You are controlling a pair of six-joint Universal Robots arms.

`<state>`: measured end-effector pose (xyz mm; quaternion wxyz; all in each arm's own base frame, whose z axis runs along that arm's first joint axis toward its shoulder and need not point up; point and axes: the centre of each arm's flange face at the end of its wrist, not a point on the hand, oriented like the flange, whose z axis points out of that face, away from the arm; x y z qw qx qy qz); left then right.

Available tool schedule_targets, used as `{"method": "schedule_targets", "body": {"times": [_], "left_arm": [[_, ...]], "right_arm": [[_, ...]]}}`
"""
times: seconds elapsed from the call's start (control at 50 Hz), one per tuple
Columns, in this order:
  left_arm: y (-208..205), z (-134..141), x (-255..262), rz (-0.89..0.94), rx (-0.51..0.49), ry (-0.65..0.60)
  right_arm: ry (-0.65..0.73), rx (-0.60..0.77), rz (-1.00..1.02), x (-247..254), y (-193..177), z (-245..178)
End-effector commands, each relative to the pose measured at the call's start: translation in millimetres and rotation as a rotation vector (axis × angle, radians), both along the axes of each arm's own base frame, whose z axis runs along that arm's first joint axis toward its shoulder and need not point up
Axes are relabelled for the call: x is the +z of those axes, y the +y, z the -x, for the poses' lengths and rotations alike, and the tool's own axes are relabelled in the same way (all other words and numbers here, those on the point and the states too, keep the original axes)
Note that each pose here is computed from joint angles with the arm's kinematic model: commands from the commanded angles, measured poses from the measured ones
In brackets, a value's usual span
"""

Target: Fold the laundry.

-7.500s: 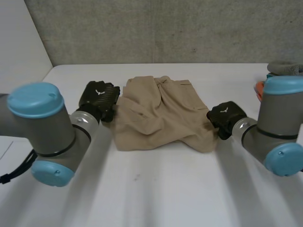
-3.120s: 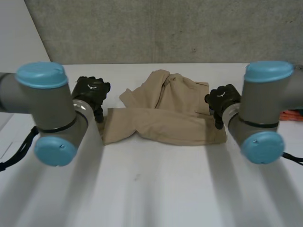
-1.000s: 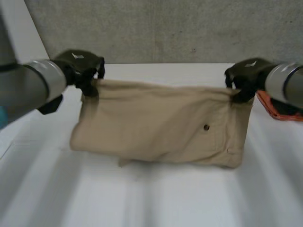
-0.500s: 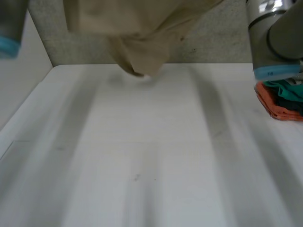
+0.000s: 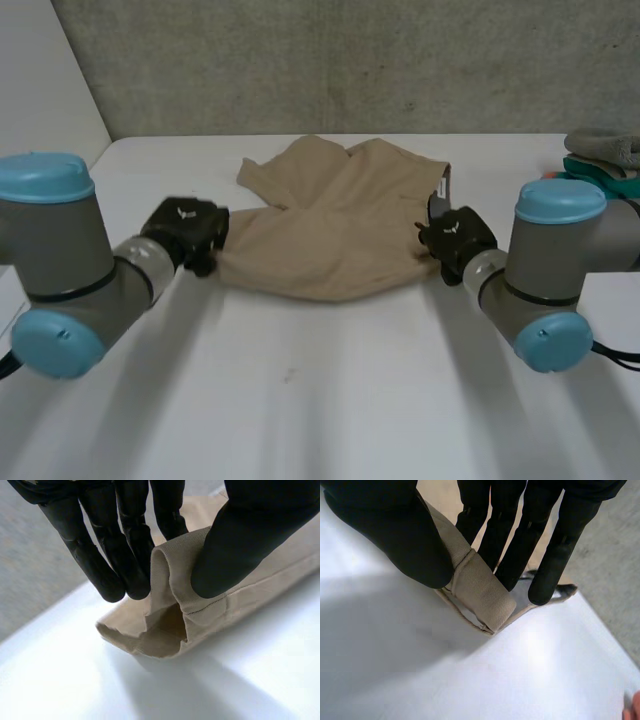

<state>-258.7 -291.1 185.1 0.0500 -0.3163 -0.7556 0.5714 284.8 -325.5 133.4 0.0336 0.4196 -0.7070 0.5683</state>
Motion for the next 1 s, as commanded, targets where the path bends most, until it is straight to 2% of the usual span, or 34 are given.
{"method": "schedule_targets", "body": {"times": [0.02, 0.18, 0.26, 0.28, 0.36, 0.42, 0.52, 0.6, 0.72, 0.8, 1.0], "left_arm": [[45.1, -10.0, 11.7, -0.118, -0.060, -0.085], [87.6, -27.8, 13.5, -0.305, -0.121, -0.246], [119.0, -34.5, 13.8, -0.453, -0.210, -0.334], [132.7, -35.5, 15.4, -0.504, -0.258, -0.359], [157.8, -37.8, 23.1, -0.582, -0.348, -0.402], [161.6, -38.0, 29.4, -0.578, -0.378, -0.428], [123.0, -25.6, 39.9, -0.339, -0.329, -0.415], [57.6, 4.1, 53.2, -0.015, -0.234, -0.305], [-13.5, 49.5, 60.7, 0.301, -0.168, -0.145], [-49.7, 73.5, 53.8, 0.420, -0.132, -0.100], [-87.9, 111.6, 7.8, 0.454, -0.082, -0.098]], "right_arm": [[0.067, 0.002, -0.090, 21.0, 21.4, 15.6], [0.202, 0.052, -0.253, 49.2, 65.8, 34.1], [0.299, 0.117, -0.344, 61.9, 95.2, 47.5], [0.342, 0.151, -0.403, 65.4, 109.6, 54.6], [0.443, 0.248, -0.568, 71.3, 143.3, 71.6], [0.440, 0.296, -0.568, 75.9, 146.2, 74.8], [0.337, 0.208, -0.484, 70.6, 124.7, 70.3], [0.171, 0.033, -0.371, 57.4, 84.0, 62.3], [0.015, -0.166, -0.102, 56.5, 37.2, 60.1], [-0.019, -0.215, 0.059, 52.5, 10.8, 57.8], [-0.043, -0.205, 0.247, 19.1, -33.0, 43.5]]}}
